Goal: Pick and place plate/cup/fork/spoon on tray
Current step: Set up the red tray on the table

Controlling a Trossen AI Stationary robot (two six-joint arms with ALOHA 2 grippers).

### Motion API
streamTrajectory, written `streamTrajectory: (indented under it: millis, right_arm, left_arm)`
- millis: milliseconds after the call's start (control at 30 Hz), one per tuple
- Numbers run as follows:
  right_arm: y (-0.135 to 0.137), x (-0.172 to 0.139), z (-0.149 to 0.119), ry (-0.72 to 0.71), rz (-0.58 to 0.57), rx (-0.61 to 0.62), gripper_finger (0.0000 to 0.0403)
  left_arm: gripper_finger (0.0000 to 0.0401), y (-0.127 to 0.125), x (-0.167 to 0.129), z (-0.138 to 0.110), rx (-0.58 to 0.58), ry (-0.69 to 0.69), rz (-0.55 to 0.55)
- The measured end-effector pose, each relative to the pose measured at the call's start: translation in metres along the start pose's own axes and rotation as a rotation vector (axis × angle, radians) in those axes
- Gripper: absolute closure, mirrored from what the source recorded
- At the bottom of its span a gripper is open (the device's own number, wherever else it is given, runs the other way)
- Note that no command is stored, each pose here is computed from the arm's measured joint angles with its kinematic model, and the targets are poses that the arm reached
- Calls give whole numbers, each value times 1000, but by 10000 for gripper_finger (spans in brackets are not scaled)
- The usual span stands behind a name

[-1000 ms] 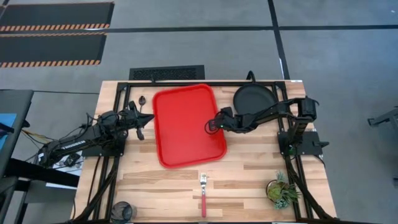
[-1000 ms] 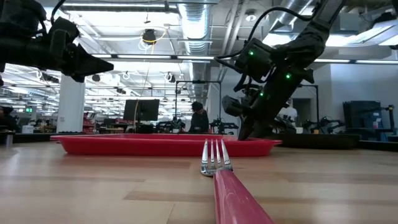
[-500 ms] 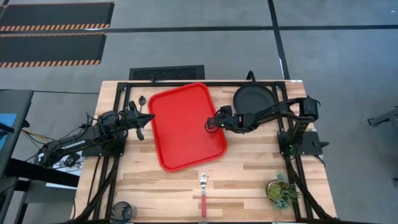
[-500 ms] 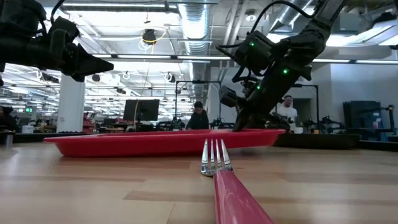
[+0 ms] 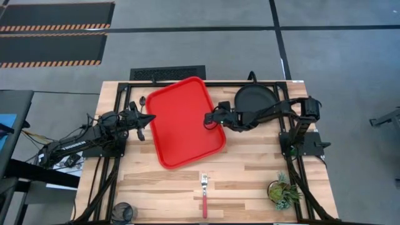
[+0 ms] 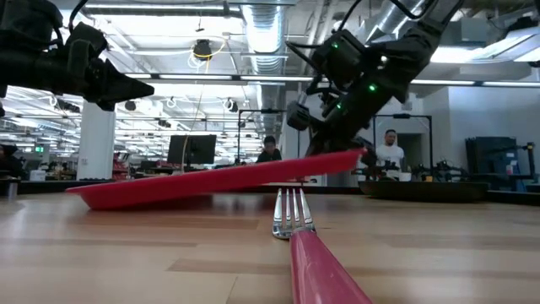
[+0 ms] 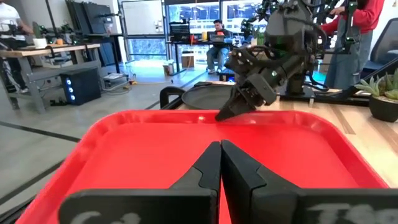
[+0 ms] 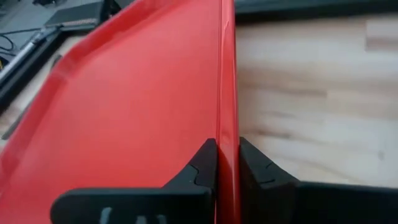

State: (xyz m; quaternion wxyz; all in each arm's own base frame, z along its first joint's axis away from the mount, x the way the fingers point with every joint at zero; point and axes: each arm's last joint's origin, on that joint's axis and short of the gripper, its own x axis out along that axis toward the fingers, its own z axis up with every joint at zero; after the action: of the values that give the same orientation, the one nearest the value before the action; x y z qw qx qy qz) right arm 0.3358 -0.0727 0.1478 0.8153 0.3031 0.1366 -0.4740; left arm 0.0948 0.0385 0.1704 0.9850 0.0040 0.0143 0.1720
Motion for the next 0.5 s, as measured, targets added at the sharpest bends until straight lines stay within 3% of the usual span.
streamTrajectory:
  millis: [200,500]
  right_arm:
    - [12,2,23,-15,-14,-70,363]
    - [16,-26,81,-6,-69,-211,363]
  left_arm:
    - [401,0,0,0,0,3,0]
    - [401,0,0,0,0,5,0]
